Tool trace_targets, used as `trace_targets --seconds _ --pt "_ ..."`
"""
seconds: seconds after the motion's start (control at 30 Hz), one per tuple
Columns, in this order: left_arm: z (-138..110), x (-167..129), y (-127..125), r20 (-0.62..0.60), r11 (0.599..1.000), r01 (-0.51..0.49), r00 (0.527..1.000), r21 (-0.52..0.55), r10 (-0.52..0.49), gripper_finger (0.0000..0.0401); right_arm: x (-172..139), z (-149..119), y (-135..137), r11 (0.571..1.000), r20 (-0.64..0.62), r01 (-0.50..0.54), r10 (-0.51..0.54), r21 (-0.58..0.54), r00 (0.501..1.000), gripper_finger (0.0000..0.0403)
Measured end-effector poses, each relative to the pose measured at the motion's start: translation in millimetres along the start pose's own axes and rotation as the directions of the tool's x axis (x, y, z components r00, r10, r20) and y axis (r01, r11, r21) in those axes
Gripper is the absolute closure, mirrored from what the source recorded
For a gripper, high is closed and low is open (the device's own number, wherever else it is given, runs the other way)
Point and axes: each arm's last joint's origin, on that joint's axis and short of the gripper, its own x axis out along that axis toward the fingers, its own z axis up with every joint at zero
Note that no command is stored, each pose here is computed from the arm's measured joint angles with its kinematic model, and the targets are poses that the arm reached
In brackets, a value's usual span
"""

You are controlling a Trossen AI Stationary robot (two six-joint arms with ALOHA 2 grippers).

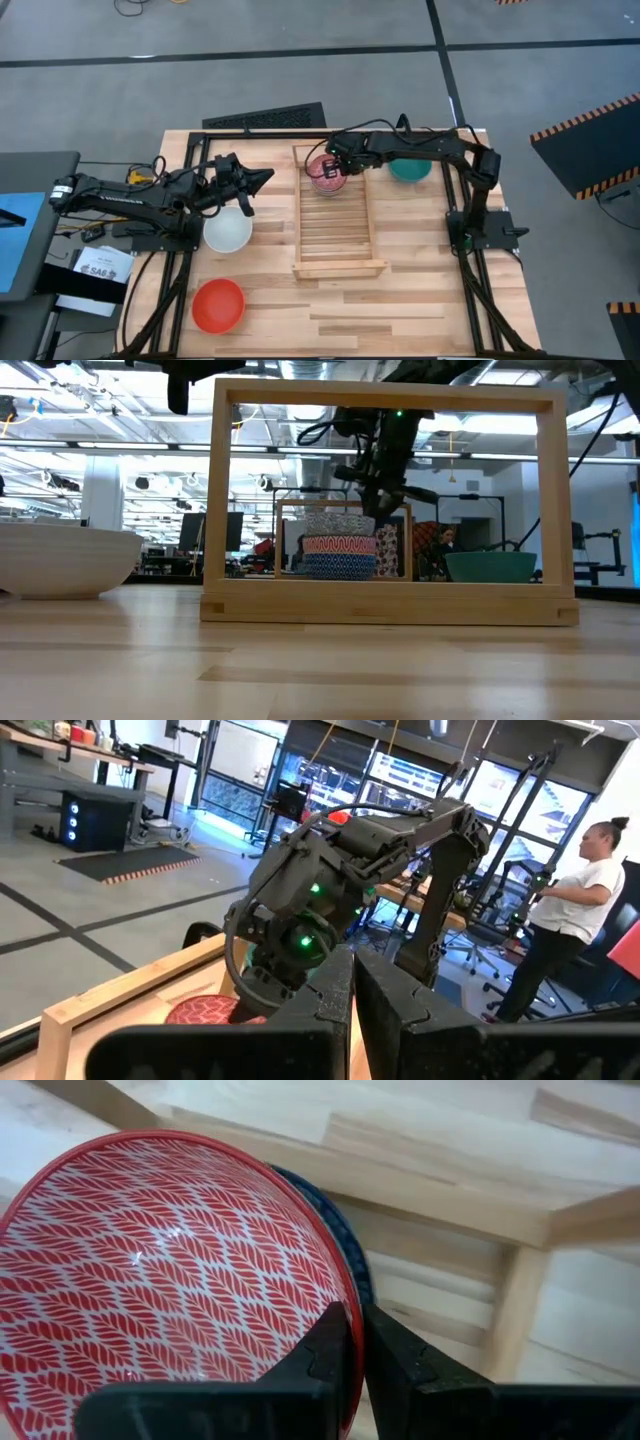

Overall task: Place and stack bowls onto a shelf
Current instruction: Stack the red patterned bowl on top of the blue patterned bowl on the shelf

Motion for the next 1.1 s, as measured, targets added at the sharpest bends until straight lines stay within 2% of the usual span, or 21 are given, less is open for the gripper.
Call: trace_targets --seconds 0.57,0.7,0.87,1.1 --pt "0.0 0.0 0.0 0.0 1.0 0.0 1.0 -0.011 0.0 0.0401 3.4 -2.4 2.5 1.0 -0.002 0.001 -0.001 -0.014 1.0 0.0339" --pt "0.0 0.0 0.4 0.003 1.0 -0.013 1.0 -0.011 0.013 0.0401 3.4 -1.6 2.5 0.999 0.017 0.01 -0.009 -0.031 1.0 0.0311" --pt "-1.0 0.0 1.0 -0.004 1.0 -0.026 1.0 -0.006 0.026 0.0401 3.0 -1.5 2.5 0.999 0.02 0.01 -0.009 -0.04 1.0 0.0257" --pt "-2.2 0.0 1.4 -0.014 1.0 -0.029 0.999 -0.001 0.029 0.0401 2.7 -2.3 1.3 0.993 0.011 0.021 -0.02 -0.116 1.0 0.0193"
